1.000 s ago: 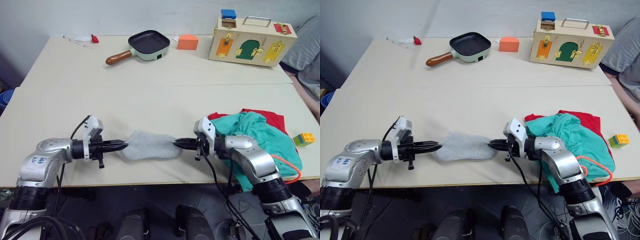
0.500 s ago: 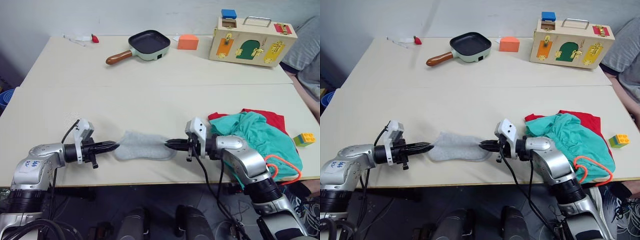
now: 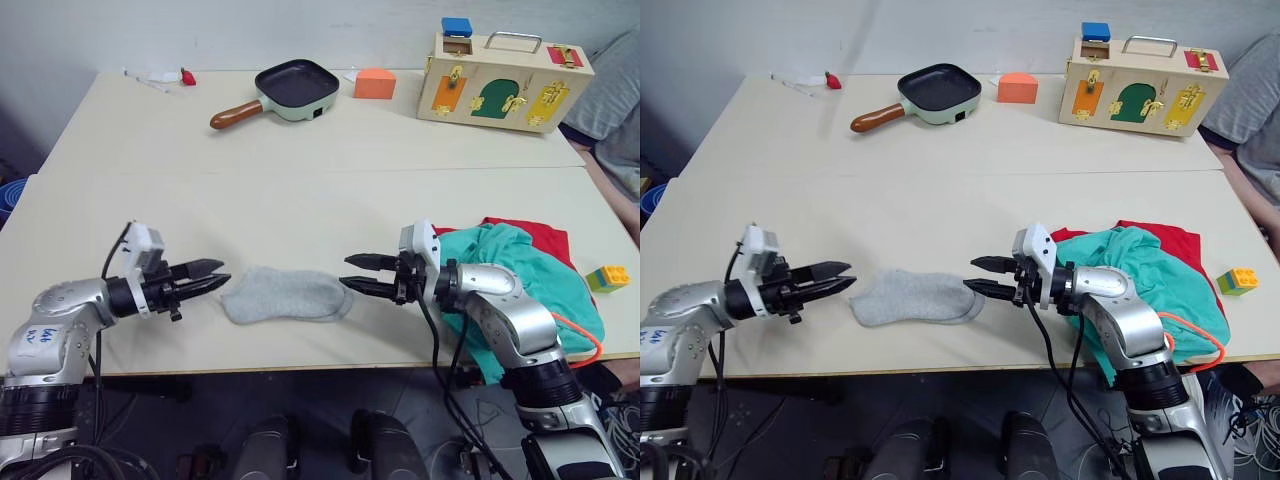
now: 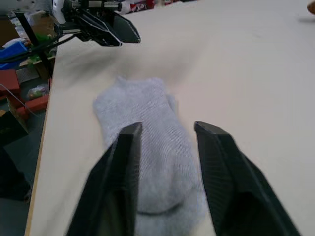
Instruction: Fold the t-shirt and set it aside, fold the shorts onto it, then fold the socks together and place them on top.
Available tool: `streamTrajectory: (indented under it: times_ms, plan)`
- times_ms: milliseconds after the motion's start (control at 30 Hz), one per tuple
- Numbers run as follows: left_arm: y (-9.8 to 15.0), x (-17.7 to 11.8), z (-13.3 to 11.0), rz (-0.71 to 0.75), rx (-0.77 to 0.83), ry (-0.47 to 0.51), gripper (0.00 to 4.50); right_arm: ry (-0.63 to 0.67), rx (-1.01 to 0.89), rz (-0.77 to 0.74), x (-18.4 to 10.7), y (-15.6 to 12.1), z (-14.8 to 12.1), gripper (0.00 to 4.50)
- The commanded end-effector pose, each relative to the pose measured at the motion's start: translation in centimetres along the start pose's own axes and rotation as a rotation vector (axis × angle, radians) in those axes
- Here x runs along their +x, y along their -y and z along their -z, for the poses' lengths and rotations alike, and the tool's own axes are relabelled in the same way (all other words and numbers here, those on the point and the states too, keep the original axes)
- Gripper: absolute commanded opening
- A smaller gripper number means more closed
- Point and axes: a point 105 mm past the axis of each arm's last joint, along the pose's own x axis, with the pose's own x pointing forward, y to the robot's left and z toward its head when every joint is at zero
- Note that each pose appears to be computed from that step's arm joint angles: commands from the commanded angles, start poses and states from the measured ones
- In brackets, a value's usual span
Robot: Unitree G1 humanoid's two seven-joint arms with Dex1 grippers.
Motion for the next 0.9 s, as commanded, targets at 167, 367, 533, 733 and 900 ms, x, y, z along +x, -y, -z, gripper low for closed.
streamTrajectory:
  times_ms: [167, 367, 533, 733, 900]
  plan:
    - [1.3, 4.4, 2.2, 0.059, 0.088, -0.055, 0.03, -0.075, -0.124, 0.019, 4.6, -1.3, 2.5, 0.0]
    - [0.6, 4.6, 6.1, 0.032, 0.101, -0.153, 0.03, -0.132, -0.102, 0.049, 1.6, -0.6, 4.8, 0.0]
    - [1.5, 5.2, 5.2, 0.093, 0.1, -0.049, 0.01, 0.032, 0.121, 0.072, -1.0, -0.5, 1.9, 0.17]
    - [2.0, 5.5, 4.3, 0.126, 0.106, -0.005, 0.0, -0.113, 0.492, 0.138, -3.6, -1.2, 3.1, 1.98]
    - [1.8, 5.5, 4.2, 0.12, 0.117, -0.019, 0.0, -0.201, 0.701, 0.202, -3.0, -1.7, 5.0, 3.8]
